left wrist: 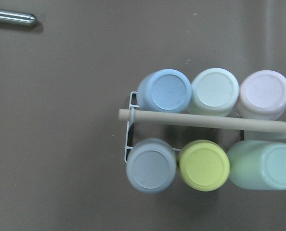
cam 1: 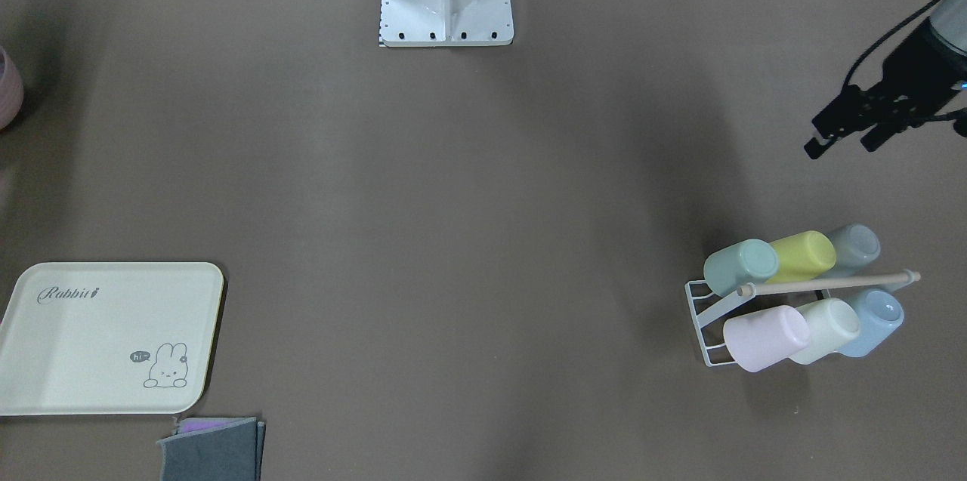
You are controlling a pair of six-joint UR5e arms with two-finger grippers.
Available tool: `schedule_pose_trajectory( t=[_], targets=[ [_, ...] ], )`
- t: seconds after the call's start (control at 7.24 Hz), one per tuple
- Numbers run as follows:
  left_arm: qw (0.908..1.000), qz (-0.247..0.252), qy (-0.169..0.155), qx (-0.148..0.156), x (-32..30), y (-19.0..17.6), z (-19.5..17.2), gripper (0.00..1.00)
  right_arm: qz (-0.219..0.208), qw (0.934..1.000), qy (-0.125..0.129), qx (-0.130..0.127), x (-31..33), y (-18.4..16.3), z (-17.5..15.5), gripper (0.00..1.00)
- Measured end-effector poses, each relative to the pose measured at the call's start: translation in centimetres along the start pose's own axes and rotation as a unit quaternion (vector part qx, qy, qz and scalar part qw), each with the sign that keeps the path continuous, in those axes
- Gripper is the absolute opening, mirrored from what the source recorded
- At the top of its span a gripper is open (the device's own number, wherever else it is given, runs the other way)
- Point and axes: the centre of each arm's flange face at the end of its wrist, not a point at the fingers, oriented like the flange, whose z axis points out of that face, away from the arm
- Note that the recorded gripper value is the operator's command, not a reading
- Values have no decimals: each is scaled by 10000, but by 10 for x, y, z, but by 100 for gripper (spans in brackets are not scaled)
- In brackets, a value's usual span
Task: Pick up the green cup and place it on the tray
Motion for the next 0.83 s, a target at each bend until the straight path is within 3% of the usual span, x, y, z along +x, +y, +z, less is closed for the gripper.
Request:
schedule_pose_trajectory(
  t=[0.28, 0.55, 0.83],
  targets=[
    [9998, 69, -107, 136, 53, 54, 24, 98, -332, 9994, 94, -40, -22, -39, 21, 98],
    [9980, 432, -312, 341, 96, 113, 61, 98, -626, 9976, 128, 277, -14, -79, 67, 96],
    [9895, 1063, -713, 664, 126, 174, 105, 98, -321, 9977, -24, 589, -38, -110, 101, 96]
  ],
)
